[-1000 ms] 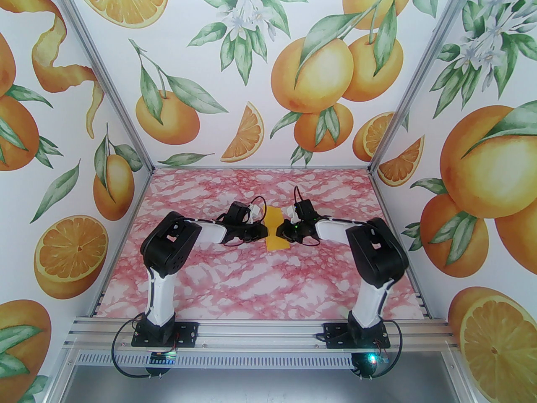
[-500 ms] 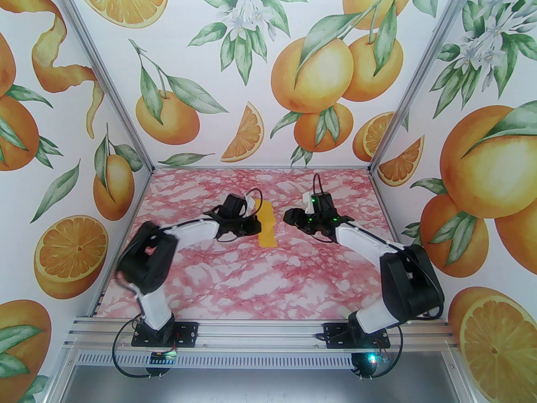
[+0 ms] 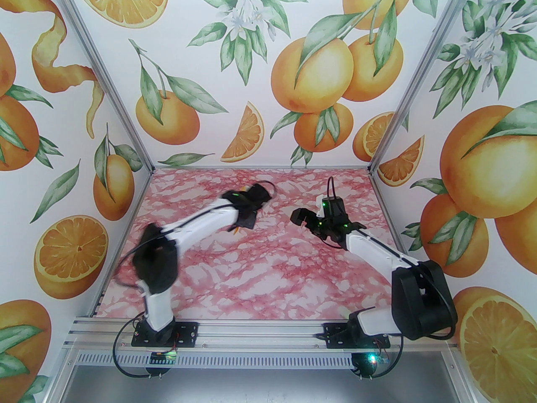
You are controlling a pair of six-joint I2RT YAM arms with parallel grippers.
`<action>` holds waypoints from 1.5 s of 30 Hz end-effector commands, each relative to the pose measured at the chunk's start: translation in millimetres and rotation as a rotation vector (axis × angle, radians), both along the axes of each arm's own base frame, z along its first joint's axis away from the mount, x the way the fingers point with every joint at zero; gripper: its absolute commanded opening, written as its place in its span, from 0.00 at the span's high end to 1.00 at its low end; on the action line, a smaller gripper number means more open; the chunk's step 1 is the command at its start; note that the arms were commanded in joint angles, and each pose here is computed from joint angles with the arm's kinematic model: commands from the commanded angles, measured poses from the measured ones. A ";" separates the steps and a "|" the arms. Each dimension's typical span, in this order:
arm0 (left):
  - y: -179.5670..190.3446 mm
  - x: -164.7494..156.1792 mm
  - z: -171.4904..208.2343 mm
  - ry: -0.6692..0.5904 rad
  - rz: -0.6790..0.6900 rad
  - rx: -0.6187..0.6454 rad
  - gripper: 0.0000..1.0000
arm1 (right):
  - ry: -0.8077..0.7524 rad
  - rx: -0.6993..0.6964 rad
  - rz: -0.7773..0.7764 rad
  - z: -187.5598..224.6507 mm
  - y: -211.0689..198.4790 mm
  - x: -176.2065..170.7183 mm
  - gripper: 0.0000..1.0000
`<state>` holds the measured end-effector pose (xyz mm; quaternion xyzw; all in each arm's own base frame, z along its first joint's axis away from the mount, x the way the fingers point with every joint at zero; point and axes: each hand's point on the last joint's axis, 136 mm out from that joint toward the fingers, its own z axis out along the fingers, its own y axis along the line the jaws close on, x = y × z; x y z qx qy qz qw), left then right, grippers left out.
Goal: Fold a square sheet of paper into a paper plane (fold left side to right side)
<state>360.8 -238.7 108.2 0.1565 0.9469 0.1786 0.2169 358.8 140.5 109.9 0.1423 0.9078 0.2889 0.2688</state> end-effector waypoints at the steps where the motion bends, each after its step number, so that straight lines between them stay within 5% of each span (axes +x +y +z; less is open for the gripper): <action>1: 4.0 -4.4 -1.3 -0.014 -0.017 0.225 1.00 | 0.007 -0.029 -0.044 -2.5 -11.4 -6.0 0.00; 4: -17.7 -7.8 -18.0 0.025 -0.040 0.220 0.93 | 0.009 -0.035 -0.059 -4.0 -16.8 -9.6 0.00; 8: -55.3 -21.4 -41.5 0.121 -0.069 0.016 0.68 | 0.017 -0.040 -0.074 -6.5 -23.2 -13.7 0.00; 15: -102.6 -33.9 -35.8 0.205 -0.088 -0.388 0.42 | 0.036 0.002 -0.035 -12.8 -14.5 -15.9 0.00; 18: -95.1 -30.8 -22.7 0.208 -0.040 -0.535 0.42 | 0.047 0.045 0.004 -14.2 -2.8 -14.9 0.07; 25: -25.6 -13.6 -16.3 0.157 0.098 -0.707 0.42 | 0.068 0.127 0.131 -18.9 59.3 -13.3 0.48; 32: 12.2 -12.1 -53.9 0.207 0.114 -0.732 0.43 | 0.161 0.160 0.193 -50.3 108.2 0.8 0.47; 45: -15.2 -43.7 -78.6 0.314 0.131 -0.902 0.44 | 0.202 0.135 0.257 -73.4 141.0 48.5 0.48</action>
